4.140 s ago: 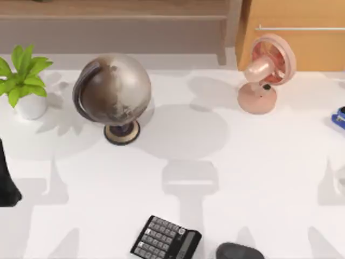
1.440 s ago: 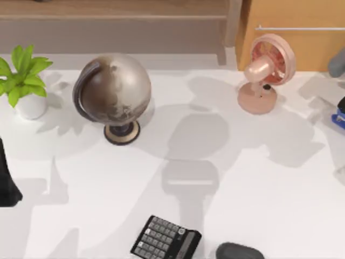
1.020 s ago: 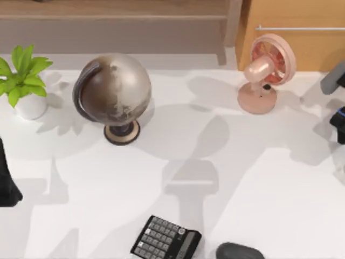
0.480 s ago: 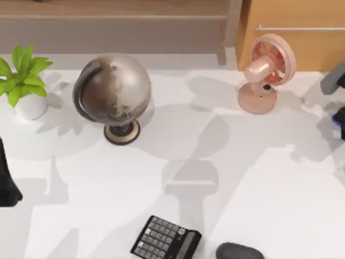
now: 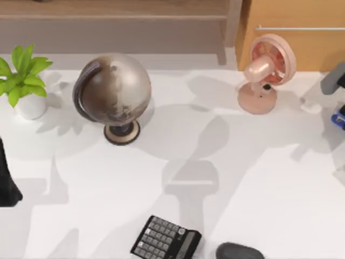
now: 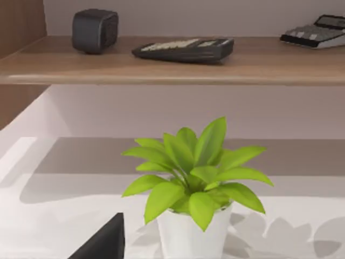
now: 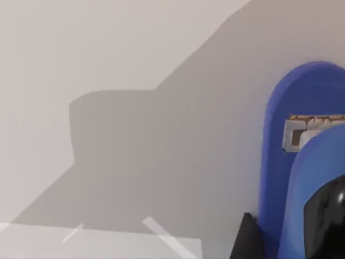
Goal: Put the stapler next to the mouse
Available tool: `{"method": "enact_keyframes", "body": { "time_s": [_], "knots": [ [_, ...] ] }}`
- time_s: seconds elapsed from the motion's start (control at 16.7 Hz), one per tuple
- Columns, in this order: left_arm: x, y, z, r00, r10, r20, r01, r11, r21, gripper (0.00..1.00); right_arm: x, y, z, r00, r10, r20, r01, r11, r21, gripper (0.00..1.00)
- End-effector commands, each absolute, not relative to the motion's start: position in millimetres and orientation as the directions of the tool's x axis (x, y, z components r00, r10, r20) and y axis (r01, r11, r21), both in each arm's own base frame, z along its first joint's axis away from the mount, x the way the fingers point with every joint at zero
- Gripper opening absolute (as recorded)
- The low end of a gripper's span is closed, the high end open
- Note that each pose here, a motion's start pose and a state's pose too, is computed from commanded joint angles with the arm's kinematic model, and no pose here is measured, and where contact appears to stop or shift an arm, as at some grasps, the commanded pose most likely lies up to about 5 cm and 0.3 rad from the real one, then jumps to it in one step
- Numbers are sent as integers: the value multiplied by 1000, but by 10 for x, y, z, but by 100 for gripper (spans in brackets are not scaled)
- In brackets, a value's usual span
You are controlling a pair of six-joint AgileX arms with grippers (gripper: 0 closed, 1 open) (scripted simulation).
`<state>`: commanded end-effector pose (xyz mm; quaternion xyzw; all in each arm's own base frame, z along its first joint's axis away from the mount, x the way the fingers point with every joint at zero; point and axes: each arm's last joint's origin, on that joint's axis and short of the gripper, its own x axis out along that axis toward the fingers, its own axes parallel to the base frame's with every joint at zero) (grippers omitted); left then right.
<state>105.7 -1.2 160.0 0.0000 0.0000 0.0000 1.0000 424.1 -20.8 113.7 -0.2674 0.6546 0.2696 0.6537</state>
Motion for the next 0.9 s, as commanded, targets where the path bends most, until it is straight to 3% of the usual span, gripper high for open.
{"method": "enact_keyframes", "body": {
  "time_s": [0.9],
  "knots": [
    [1057,-12,1600,1000,0,0,0,1000,0,100,4244,-202,1393,-4,2,-1000,-704,710,4,0]
  ]
}}
